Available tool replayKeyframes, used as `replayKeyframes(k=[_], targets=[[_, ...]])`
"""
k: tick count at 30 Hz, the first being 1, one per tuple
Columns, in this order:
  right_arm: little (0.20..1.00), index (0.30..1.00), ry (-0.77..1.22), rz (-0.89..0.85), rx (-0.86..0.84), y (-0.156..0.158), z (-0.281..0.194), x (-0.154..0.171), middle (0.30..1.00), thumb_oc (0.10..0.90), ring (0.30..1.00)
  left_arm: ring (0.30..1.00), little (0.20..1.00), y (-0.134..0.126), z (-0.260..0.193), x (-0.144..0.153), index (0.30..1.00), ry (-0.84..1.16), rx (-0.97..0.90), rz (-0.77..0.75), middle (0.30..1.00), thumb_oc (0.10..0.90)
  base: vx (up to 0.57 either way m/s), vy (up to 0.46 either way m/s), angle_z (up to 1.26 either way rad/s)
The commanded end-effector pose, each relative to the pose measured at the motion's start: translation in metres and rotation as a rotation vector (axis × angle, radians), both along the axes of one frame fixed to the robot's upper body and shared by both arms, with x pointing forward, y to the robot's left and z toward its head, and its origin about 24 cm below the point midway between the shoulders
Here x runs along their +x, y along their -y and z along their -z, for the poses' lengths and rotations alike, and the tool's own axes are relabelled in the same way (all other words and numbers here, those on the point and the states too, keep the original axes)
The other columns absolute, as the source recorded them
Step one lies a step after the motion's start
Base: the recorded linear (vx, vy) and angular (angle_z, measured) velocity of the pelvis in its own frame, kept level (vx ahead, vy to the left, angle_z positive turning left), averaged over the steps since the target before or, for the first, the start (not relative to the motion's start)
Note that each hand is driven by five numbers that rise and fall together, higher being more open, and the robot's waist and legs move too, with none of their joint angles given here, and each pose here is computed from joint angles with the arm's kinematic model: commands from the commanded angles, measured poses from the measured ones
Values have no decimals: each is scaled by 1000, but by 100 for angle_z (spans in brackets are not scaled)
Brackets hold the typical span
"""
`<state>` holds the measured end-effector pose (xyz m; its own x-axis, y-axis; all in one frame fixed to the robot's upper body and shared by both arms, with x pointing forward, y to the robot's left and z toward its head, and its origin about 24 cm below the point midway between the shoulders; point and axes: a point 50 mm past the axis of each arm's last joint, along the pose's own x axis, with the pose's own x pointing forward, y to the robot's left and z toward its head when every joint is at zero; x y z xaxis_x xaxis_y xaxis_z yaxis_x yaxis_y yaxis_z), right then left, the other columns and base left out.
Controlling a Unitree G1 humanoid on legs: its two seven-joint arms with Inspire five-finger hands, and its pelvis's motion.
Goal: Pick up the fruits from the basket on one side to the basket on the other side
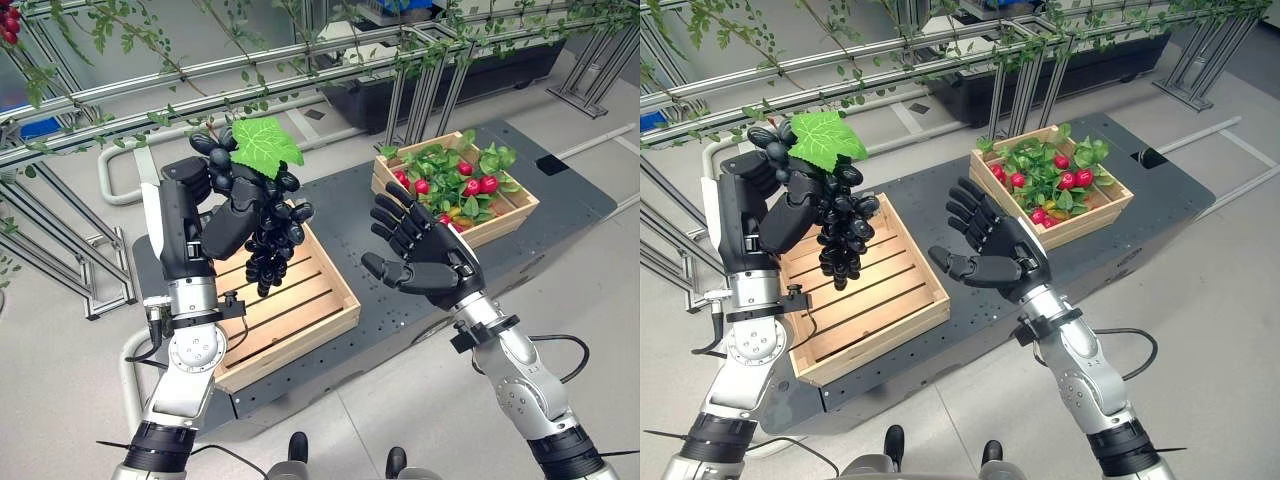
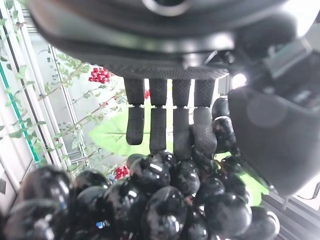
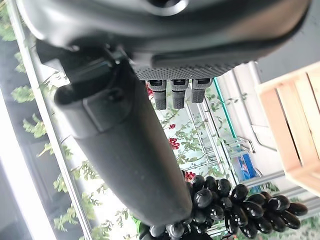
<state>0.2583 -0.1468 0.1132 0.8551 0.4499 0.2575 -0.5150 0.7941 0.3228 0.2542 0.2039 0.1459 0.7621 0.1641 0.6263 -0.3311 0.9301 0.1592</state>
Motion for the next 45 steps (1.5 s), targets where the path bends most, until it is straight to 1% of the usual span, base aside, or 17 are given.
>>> replayKeyframes(k=[1,5,8,13,19,26,30,40,42,43,45], targets=[[900,900,168,-121,123,-22,-37,-5,900,800,900,300,300,18,-47,-3,300,254,11,127,300,400,0,0,0],[900,900,182,-121,80,-29,-36,-6,900,800,900,300,300,23,-46,-2,300,251,-10,155,300,400,0,0,0],[900,900,151,-164,93,-40,-34,-5,900,800,900,300,300,30,-47,-1,300,245,-30,191,300,400,0,0,0],[900,900,116,-164,87,-52,-28,-3,900,800,900,300,300,40,-48,-2,300,249,-57,255,300,400,0,0,0],[900,900,111,-149,76,-59,-24,-2,900,800,900,300,300,53,-46,-2,300,195,-58,371,300,400,0,0,0],[900,900,155,-106,68,-56,-29,-2,900,800,900,300,300,59,-43,-2,300,146,-40,467,300,400,0,0,0],[900,900,207,-43,21,-53,-33,-2,900,800,900,300,300,64,-41,-3,300,117,-48,528,300,400,0,0,0],[900,900,186,-71,29,-56,-31,-2,900,800,900,300,300,75,-39,-5,300,72,-29,629,300,400,0,0,0],[684,684,177,-83,38,-57,-31,-2,684,656,684,300,300,76,-38,-5,300,63,-24,640,300,400,0,0,0],[300,300,174,-88,42,-57,-31,-2,300,400,300,300,300,76,-37,-5,300,59,-24,647,300,400,0,0,0],[300,300,171,-96,39,-57,-29,-3,300,400,300,300,300,76,-37,-6,300,59,-22,656,300,400,0,0,0]])
